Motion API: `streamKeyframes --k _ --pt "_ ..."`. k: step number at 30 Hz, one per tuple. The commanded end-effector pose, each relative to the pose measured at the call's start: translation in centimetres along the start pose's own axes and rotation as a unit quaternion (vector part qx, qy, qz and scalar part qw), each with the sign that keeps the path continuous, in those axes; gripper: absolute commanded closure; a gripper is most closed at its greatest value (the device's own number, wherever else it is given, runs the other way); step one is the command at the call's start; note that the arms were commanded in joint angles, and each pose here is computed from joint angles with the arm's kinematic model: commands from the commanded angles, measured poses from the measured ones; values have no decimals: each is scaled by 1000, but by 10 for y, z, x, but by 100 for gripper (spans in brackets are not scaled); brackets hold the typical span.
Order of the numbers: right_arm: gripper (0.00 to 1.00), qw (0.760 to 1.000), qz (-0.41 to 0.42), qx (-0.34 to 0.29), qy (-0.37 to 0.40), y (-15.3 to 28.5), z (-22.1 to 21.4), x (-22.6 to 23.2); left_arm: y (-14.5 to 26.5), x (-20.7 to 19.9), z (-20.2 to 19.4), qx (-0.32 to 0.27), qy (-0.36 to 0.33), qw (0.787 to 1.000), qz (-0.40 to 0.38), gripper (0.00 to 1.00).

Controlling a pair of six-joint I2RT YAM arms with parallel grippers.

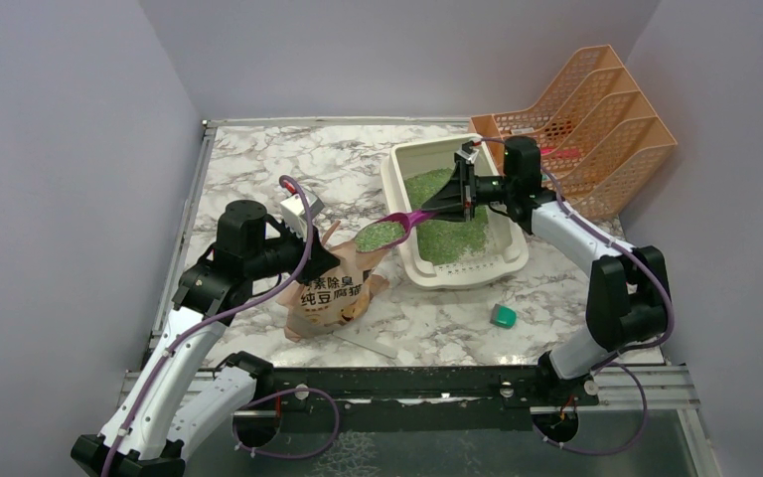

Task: Fill the litter box with clean litter
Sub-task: 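Scoop the cat litter from the cat litter bag, then pour the cat litter into the litter box.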

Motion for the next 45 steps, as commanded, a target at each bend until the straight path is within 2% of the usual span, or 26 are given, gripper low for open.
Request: streamKeyframes --k 1,18,37,45 --pt "99 1000 14 13 13 9 -8 8 3 -8 15 -45 -21 998 -24 100" --pt "99 1000 18 1 8 24 -10 10 3 -8 16 -45 -20 998 -24 100" --pt "99 999 24 -43 5 61 -10 9 -1 -6 16 -42 -21 999 -28 100" --pt "99 996 21 -81 1 89 -5 4 -1 -6 19 -43 -24 998 -30 100"
Point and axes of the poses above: each gripper's point midway between its finger pads, its own y axis back along the fingers, its own x axis along the line the jaws close on, z = x × y, the point moved 10 cm from there along y, back along the fingers, and after that the axes turned 1 degree about y, right-handed, at the moved point
